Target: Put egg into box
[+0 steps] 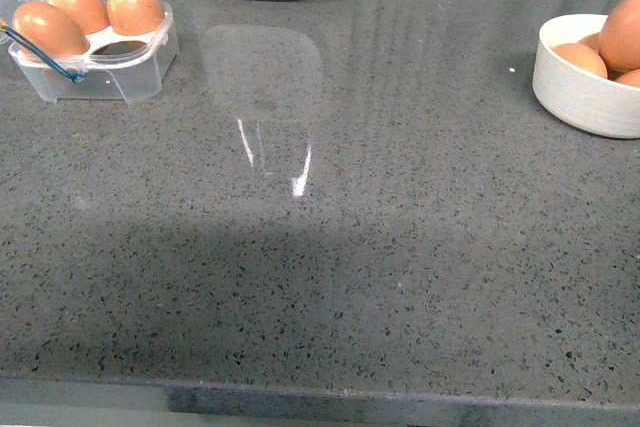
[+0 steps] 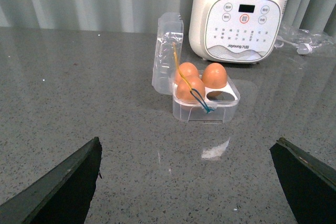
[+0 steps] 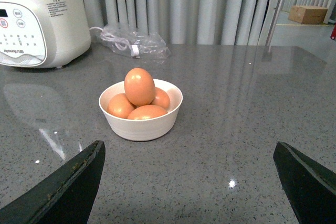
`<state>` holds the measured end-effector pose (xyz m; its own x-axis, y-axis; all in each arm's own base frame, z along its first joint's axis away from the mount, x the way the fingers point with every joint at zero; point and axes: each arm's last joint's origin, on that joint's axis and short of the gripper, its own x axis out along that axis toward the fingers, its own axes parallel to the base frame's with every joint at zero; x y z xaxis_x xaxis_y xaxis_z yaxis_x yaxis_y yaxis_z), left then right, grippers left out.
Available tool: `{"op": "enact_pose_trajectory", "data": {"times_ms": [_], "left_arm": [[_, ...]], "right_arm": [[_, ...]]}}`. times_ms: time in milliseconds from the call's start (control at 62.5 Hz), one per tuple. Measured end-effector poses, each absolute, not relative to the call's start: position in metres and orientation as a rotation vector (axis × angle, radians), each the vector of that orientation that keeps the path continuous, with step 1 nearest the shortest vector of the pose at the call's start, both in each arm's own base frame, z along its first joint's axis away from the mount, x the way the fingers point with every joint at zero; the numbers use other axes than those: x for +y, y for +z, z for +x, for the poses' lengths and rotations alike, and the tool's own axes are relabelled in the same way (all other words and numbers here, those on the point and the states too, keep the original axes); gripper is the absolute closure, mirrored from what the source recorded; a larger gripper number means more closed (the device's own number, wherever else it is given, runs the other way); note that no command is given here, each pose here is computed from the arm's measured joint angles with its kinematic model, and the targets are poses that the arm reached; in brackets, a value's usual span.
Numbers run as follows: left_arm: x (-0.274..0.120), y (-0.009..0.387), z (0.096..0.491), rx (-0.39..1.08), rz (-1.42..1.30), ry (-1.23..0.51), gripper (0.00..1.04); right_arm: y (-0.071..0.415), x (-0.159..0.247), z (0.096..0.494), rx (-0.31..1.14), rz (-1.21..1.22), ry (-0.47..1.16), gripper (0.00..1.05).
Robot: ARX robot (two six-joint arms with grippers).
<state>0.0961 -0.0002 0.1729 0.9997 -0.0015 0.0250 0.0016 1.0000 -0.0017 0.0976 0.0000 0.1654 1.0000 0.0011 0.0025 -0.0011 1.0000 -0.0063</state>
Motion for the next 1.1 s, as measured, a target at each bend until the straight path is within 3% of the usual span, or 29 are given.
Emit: {"op": "enact_pose_trajectory", "data": {"times_ms": [864,896,960,1105], "left_arm": [[0.000,0.173,0.096,-0.025,-0.002,-0.002,0.07],[0.000,0.173,0.096,-0.025,-0.002,-0.002,0.07],[0.000,0.173,0.096,-0.025,-0.002,-0.001,0.07],[0.000,0.173,0.096,-0.025,-0.002,-0.002,0.07]], "right_arm": [[0.165,0.000,0.098,-0.002,-0.006,0.001,0.07],[0.165,0.000,0.098,0.046,-0.036,-0.035,0.07],[0.174,0.005,0.101,0.135,-0.112,-0.097,0.07],[0.214,0.017,0.114,0.033,-0.148,-0.063,0.07]]}}
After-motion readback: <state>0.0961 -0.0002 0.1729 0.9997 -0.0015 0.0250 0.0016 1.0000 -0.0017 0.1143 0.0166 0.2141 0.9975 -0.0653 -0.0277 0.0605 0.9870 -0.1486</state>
